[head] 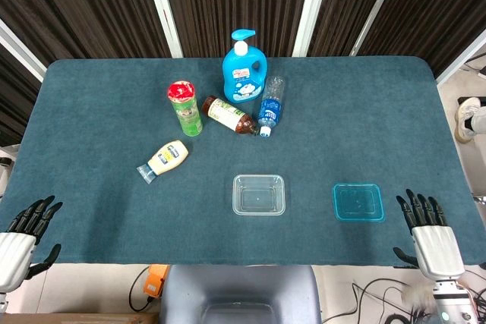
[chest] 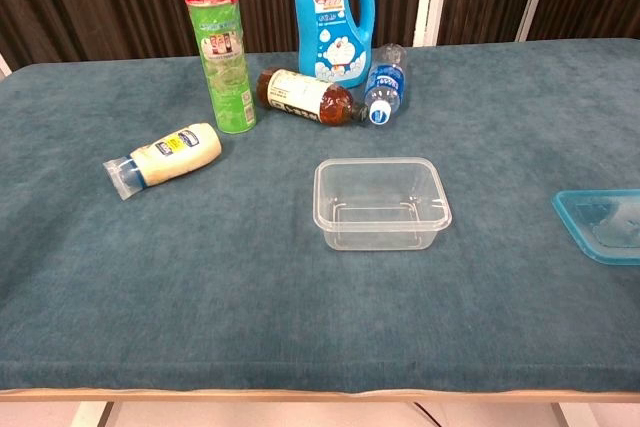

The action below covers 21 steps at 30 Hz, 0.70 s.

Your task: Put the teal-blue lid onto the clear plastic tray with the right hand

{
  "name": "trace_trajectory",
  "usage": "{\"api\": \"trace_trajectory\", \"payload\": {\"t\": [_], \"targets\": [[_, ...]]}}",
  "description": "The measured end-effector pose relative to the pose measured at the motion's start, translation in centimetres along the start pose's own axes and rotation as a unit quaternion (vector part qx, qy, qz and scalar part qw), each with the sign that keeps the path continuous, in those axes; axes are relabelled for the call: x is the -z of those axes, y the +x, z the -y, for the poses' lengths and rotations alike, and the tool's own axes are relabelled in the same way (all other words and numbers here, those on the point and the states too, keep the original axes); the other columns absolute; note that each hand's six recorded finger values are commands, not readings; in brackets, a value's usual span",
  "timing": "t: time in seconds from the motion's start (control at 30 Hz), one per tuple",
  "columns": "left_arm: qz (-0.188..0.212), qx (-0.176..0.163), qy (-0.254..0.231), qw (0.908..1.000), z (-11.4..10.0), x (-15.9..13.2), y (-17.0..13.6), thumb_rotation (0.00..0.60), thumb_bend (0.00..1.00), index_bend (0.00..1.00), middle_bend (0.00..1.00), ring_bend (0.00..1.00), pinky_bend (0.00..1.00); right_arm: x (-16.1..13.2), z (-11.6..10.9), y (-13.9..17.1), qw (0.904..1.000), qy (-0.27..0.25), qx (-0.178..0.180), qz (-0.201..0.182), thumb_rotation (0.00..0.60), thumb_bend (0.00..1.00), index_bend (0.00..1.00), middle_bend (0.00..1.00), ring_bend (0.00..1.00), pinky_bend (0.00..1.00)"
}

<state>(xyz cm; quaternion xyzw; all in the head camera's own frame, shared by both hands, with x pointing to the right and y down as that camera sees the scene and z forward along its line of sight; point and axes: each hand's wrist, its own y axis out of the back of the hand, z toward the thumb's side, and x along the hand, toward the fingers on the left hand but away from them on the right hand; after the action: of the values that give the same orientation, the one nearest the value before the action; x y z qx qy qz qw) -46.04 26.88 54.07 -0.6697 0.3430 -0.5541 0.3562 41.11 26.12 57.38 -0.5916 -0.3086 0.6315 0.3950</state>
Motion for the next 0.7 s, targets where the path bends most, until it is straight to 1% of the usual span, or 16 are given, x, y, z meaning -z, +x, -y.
{"api": "trace_trajectory", "payload": {"t": [0.3, 0.43, 0.57, 0.7], "targets": [[0.002, 0.0, -0.004, 1.0, 0.0, -0.1, 0.0, 0.6, 0.4, 0.0, 0.0, 0.0, 0.16, 0.2, -0.1, -0.4, 1.0, -0.005, 0.001, 0.003, 0.6, 0.27, 0.0, 0.0, 0.0, 0.08], [0.003, 0.002, -0.006, 1.0, 0.0, -0.1, 0.2, 0.6, 0.4, 0.0, 0.0, 0.0, 0.16, 0.6, 0.2, -1.3, 0.9999, -0.01, -0.009, 0.007, 0.6, 0.27, 0.0, 0.0, 0.0, 0.08], [0.005, 0.005, -0.006, 1.0, 0.1, -0.1, 0.3, 0.6, 0.4, 0.0, 0.0, 0.0, 0.16, 1.0, 0.7, -3.2, 0.9992, -0.011, -0.039, 0.007, 0.6, 0.27, 0.01, 0.0, 0.0, 0.08], [0.004, 0.005, -0.005, 1.0, 0.1, -0.1, 0.3, 0.6, 0.4, 0.0, 0.0, 0.0, 0.16, 1.2, 1.6, -5.9, 0.9958, -0.011, -0.09, 0.001, 0.6, 0.27, 0.02, 0.0, 0.0, 0.08]]}}
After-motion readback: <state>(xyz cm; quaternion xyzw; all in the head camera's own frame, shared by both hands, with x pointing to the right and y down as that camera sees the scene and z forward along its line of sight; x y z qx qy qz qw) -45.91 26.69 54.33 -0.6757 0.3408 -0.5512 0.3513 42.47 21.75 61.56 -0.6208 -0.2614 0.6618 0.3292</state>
